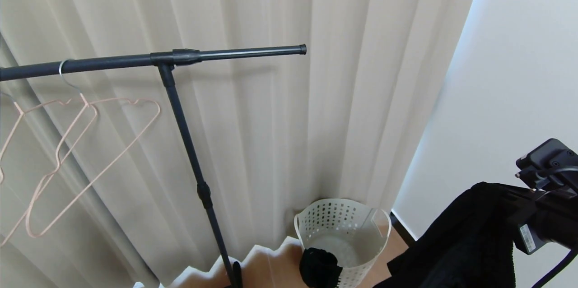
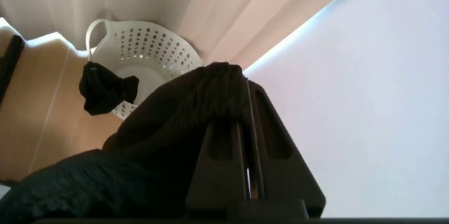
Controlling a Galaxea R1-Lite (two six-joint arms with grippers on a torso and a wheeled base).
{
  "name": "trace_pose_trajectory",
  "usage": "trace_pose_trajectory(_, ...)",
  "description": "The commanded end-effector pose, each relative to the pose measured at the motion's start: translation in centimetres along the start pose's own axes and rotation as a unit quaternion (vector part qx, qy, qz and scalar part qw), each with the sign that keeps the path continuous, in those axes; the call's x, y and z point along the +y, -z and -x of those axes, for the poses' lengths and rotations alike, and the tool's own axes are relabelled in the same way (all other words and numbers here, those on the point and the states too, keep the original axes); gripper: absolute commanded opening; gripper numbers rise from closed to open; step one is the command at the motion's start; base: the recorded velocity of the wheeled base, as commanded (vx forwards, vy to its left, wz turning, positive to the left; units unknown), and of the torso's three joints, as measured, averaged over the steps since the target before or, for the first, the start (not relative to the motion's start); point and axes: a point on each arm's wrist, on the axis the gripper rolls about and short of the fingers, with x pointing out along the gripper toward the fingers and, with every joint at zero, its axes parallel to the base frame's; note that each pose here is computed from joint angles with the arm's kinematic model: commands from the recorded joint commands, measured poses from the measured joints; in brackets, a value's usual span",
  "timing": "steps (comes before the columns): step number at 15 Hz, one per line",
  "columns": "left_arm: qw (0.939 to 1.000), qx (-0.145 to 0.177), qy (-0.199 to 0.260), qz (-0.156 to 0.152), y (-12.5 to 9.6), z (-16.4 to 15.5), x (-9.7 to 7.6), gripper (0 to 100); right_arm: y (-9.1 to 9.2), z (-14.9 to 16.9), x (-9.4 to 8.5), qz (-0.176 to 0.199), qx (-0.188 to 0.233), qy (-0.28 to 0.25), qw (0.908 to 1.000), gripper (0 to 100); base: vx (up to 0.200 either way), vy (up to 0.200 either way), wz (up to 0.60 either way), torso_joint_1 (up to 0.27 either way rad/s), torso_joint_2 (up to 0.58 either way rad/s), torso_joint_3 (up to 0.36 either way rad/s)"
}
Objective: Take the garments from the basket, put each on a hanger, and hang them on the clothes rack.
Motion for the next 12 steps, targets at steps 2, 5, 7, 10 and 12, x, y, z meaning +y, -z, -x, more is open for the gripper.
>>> trace_pose_trajectory(2, 1.0000, 0.002, 0.000, 0.000, 0.01, -0.03, 0.00, 100, 0.08, -0.05, 0.06, 0.001, 0.002, -0.002, 1.0000, 0, 0.000, 0.000, 0.00, 0.256, -0.59, -0.322)
trace_pose_trajectory(5, 1.0000, 0.001, 0.000, 0.000, 0.01, -0.01, 0.00, 100, 0.14, -0.16, 0.11, 0.002, 0.004, -0.003, 1.0000, 0, 0.000, 0.000, 0.00, 0.258, -0.58, -0.326)
trace_pose_trajectory(7, 1.0000, 0.001, -0.001, 0.001, 0.01, -0.01, 0.00, 100, 0.13, -0.16, 0.14, 0.002, 0.002, -0.008, 1.0000, 0, 0.000, 0.000, 0.00, 0.195, -0.44, -0.244)
trace_pose_trajectory(10, 1.0000, 0.001, -0.002, 0.001, 0.01, -0.01, 0.00, 100, 0.21, -0.17, 0.18, 0.002, 0.003, -0.011, 0.9999, 0, 0.000, 0.000, 0.00, 0.176, -0.38, -0.211)
trace_pose_trajectory(12, 0.9999, 0.003, -0.003, -0.012, 0.00, -0.04, 0.01, 100, 0.21, -0.17, 0.18, 0.003, 0.003, -0.011, 0.9999, 0, 0.000, 0.000, 0.00, 0.159, -0.38, -0.205)
